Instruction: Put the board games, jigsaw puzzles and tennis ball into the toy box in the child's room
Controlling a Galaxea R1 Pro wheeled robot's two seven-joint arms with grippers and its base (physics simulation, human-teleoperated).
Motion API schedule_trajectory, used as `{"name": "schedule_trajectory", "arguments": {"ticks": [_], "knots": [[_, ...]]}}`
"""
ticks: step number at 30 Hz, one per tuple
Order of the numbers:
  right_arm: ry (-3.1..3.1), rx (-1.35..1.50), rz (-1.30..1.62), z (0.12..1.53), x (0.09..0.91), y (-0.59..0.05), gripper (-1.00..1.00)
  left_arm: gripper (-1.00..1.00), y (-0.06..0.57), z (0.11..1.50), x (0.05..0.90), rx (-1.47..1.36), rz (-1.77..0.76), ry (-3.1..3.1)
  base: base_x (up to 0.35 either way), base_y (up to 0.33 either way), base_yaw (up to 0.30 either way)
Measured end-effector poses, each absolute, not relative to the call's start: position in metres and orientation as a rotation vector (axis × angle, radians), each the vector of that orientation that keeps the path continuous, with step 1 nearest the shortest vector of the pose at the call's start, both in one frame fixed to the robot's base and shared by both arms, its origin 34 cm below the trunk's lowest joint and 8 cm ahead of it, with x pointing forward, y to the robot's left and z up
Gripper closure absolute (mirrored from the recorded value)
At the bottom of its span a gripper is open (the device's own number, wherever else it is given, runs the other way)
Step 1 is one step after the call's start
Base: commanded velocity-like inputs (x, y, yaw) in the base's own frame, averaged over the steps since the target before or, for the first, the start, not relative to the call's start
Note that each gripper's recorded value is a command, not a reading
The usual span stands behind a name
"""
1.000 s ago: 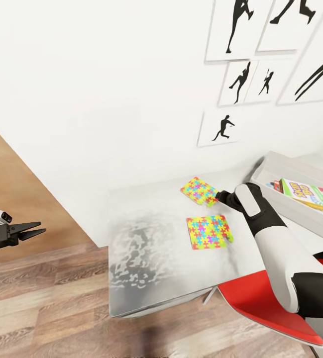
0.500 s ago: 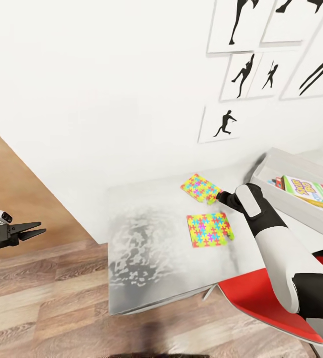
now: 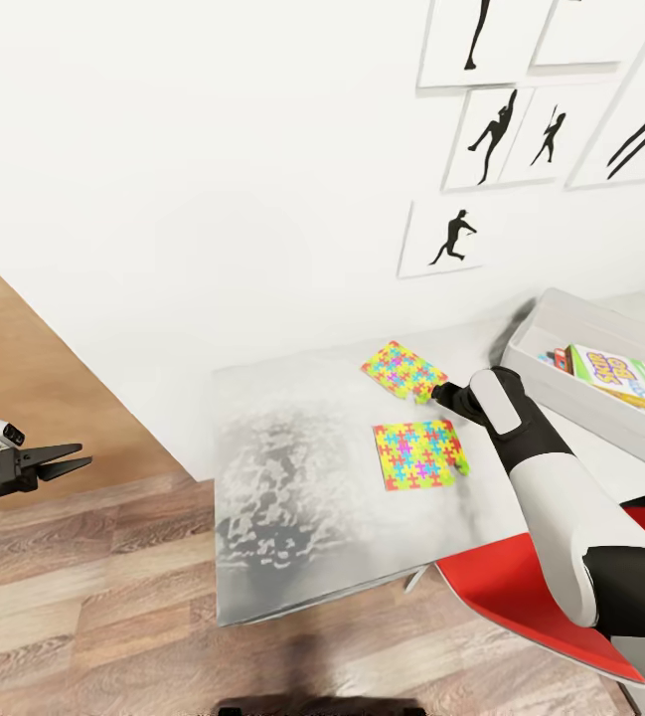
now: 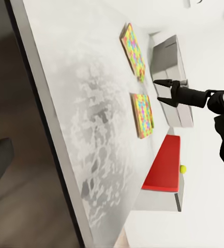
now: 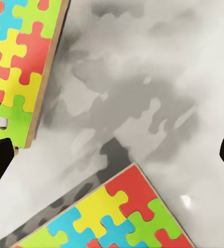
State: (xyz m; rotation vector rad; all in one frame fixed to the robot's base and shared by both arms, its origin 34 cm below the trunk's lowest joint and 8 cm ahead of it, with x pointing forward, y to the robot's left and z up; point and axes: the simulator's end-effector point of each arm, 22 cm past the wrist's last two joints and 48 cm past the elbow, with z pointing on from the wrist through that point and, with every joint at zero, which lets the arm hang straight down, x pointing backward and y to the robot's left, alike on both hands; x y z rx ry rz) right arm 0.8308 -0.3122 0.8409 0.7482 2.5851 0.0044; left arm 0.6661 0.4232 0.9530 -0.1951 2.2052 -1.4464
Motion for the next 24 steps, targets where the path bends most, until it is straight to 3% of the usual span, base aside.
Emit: {"name": "schedule_trajectory", "arguments": {"ticks": [24], "knots": [[2.636,0.762,-0.017,0.815,0.818,-0.313,-1.0,-1.0,0.423,0.942,0.665,-0.21,-1.45,2.221,-0.017,0.001,0.0]]}}
